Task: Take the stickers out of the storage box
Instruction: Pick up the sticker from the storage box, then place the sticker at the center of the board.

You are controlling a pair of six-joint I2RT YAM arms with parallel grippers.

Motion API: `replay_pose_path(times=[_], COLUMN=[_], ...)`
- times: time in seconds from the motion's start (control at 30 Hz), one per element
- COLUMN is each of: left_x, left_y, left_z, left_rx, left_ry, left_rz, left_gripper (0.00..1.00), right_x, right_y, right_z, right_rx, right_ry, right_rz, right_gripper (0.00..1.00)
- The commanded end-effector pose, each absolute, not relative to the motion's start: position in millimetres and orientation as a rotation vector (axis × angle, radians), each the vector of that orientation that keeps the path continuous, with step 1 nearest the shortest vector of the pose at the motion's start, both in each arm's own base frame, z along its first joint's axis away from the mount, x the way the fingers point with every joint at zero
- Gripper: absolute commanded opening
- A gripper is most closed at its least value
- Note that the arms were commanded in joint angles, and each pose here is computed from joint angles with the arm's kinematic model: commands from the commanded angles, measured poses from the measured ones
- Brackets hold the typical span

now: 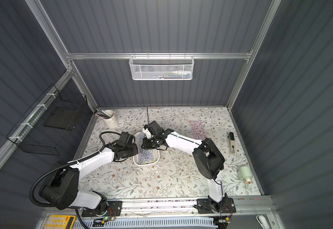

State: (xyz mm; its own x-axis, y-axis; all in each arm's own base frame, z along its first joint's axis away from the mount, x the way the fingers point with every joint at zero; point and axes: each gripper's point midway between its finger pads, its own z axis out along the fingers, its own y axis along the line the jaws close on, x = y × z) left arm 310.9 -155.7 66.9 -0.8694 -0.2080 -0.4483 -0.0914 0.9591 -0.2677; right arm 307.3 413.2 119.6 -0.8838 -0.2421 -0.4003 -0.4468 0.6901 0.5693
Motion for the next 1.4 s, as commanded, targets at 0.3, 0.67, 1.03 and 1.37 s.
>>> replay_pose_path(times=[0.3,0.67,1.03,1.37], left_x=[319,316,312,313], left_y=[-159,-155,-153,-157], left_z=[78,84,82,81], left_rx=[-0.187,-0.183,-0.15,-0.094], left_ry=[2.591,2.588,2.607,2.625], left_rz=[-0.329,-0.311,-0.291,-0.288], left_gripper=[0.0,0.0,0.0,0.0], right_x=[315,329,380,429], right_y=[386,329,238,167], right_z=[163,218,196,137], right_rx=[-0.523,-0.402,-0.186,-0.021], right_ry=[2.549,2.459,2.414,2.526], right_rz=[1.011,1.147,1.302,1.203], right_gripper=[0.08,0.07,0.08,0.08])
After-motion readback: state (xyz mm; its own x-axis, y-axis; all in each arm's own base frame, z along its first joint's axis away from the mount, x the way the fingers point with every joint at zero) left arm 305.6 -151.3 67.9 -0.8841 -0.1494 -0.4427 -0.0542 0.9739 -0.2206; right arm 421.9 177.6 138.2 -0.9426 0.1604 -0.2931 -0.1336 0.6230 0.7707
